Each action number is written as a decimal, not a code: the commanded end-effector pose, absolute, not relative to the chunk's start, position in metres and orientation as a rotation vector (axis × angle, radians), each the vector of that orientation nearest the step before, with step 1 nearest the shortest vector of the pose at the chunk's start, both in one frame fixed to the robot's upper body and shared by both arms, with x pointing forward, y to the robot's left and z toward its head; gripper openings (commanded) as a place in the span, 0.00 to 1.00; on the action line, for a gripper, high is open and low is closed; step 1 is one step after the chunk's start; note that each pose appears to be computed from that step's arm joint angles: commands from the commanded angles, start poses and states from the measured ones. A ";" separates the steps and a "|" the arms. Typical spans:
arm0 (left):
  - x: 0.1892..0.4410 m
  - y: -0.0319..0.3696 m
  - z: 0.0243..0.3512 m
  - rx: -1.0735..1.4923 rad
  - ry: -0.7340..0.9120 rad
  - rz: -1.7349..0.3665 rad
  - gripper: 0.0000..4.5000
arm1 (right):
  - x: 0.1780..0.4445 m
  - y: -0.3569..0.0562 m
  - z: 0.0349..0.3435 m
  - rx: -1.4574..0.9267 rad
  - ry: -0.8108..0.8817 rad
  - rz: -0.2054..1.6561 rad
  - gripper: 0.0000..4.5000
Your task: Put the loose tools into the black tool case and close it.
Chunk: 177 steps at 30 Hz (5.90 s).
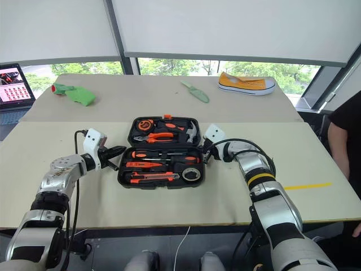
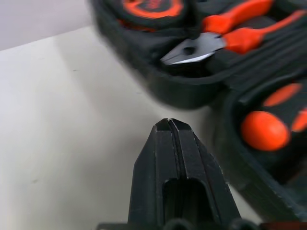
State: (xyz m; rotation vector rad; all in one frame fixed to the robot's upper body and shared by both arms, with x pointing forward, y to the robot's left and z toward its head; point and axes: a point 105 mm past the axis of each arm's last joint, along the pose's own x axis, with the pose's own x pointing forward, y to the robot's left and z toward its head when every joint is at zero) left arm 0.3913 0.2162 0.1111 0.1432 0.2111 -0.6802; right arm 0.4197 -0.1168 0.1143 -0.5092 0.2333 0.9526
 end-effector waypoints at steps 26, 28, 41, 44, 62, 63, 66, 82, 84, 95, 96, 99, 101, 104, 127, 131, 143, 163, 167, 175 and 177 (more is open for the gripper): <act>0.361 0.236 0.140 -0.089 0.396 -0.700 0.65 | 0.361 -0.188 0.137 -0.223 0.571 0.717 0.64; 0.370 0.231 0.153 -0.190 0.417 -0.673 0.80 | 0.368 -0.181 0.151 -0.138 0.573 0.707 0.79; 0.407 0.203 0.137 -0.177 0.568 -0.561 0.88 | 0.409 -0.157 0.138 0.025 0.719 0.590 0.99; 0.405 0.202 0.136 -0.189 0.582 -0.580 0.73 | 0.410 -0.151 0.135 0.030 0.730 0.600 0.85; 0.411 0.211 0.161 -0.223 0.249 -0.635 0.00 | 0.402 -0.129 0.206 -0.053 0.047 0.850 0.00; 0.408 0.214 0.168 -0.203 0.172 -0.642 0.00 | 0.394 -0.129 0.211 -0.099 -0.026 0.871 0.00; 0.394 0.218 0.179 -0.078 -0.008 -0.671 0.00 | 0.373 -0.133 0.216 -0.276 -0.218 0.872 0.00; 0.299 0.243 0.116 0.412 -0.124 -0.686 0.16 | 0.292 -0.159 0.110 -1.121 -0.501 0.949 0.17; 0.295 0.265 0.111 0.382 -0.071 -0.617 0.30 | 0.290 -0.172 0.106 -1.124 -0.460 0.925 0.31; 0.331 0.259 0.131 0.264 -0.002 -0.697 0.05 | 0.237 -0.182 0.112 -0.618 -0.094 1.115 0.13; 0.338 0.251 0.133 0.272 -0.004 -0.719 0.00 | 0.230 -0.176 0.110 -0.574 -0.048 1.150 0.05; 0.358 0.225 0.137 0.315 0.009 -0.797 0.00 | 0.206 -0.156 0.097 -0.510 0.084 1.284 0.01; 0.372 0.210 0.137 0.336 0.031 -0.840 0.00 | 0.199 -0.139 0.093 -0.474 0.107 1.330 0.01; 0.386 0.199 0.129 0.379 0.115 -0.883 0.00 | 0.201 -0.115 0.094 -0.454 0.110 1.364 0.01; 0.337 0.217 0.111 0.101 0.206 -0.988 0.00 | 0.339 -0.149 0.115 -0.550 0.054 0.912 0.01; 0.325 0.243 0.119 0.100 0.204 -0.917 0.00 | 0.338 -0.154 0.118 -0.539 0.052 0.943 0.01; 0.328 0.124 0.154 0.115 0.252 -1.240 0.00 | 0.296 -0.150 0.147 -0.286 -0.117 0.969 0.01; 0.335 0.088 0.086 0.304 0.398 -1.229 0.00 | 0.295 -0.098 0.091 -0.331 0.039 1.073 0.01; 0.338 0.087 0.087 0.298 0.387 -1.216 0.00 | 0.300 -0.090 0.089 -0.300 0.027 1.073 0.01; 0.337 0.078 0.084 0.291 0.399 -1.214 0.00 | 0.304 -0.079 0.118 -0.218 -0.101 1.076 0.01; 0.335 0.078 0.080 0.306 0.411 -1.217 0.00 | 0.304 -0.080 0.125 -0.214 -0.127 1.069 0.01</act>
